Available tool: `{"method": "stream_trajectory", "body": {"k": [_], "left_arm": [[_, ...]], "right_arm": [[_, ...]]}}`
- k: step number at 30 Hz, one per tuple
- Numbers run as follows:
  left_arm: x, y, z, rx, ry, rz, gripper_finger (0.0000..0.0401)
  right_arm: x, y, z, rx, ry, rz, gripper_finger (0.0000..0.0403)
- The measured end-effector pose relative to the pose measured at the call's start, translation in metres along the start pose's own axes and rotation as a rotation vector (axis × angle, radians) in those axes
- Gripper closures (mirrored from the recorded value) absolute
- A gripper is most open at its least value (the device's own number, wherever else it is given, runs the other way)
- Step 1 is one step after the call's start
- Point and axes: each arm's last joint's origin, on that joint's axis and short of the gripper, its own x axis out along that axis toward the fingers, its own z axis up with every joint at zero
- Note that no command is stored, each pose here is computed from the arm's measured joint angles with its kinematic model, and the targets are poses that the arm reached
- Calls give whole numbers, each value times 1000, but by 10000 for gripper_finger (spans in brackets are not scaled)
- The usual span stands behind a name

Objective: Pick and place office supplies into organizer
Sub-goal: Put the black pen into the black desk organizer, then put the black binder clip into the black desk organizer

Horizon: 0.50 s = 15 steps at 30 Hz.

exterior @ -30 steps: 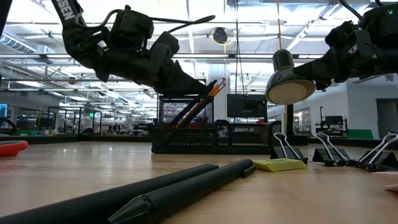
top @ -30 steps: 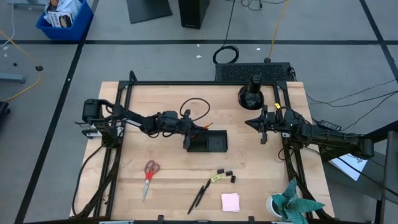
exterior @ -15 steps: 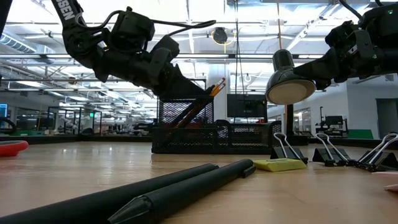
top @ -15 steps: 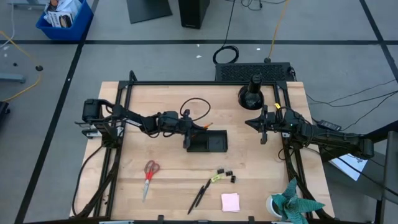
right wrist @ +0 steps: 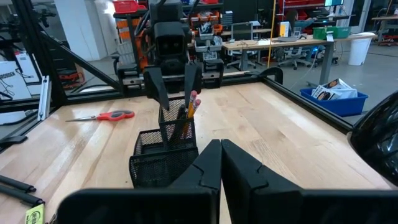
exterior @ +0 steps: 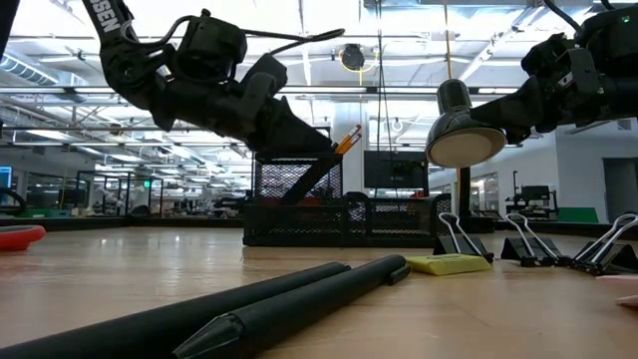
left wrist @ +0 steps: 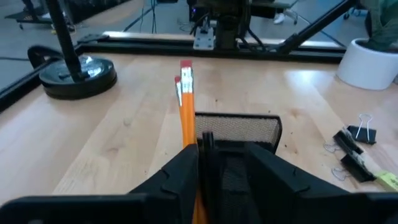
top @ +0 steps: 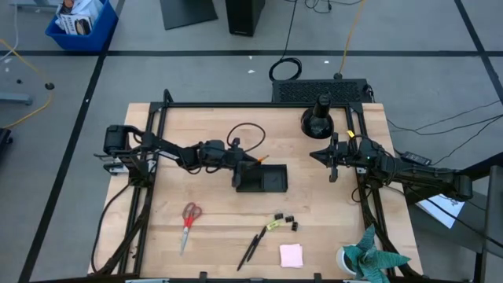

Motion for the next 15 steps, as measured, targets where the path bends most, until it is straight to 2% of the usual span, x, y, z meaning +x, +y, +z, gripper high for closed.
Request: {"method": "stream_trajectory", "body": {"k": [8, 11, 15], "left_arm": [[-17, -5, 27, -8, -51, 16, 258], [-24, -18, 42, 5, 12, 59, 258], [-23, -51, 58, 61, 165, 82, 258]], "right_arm": [[0, 0, 0, 0, 0, 0, 399], [0, 0, 0, 0, 1, 0, 399], [0, 0, 0, 0, 1, 0, 399]]}}
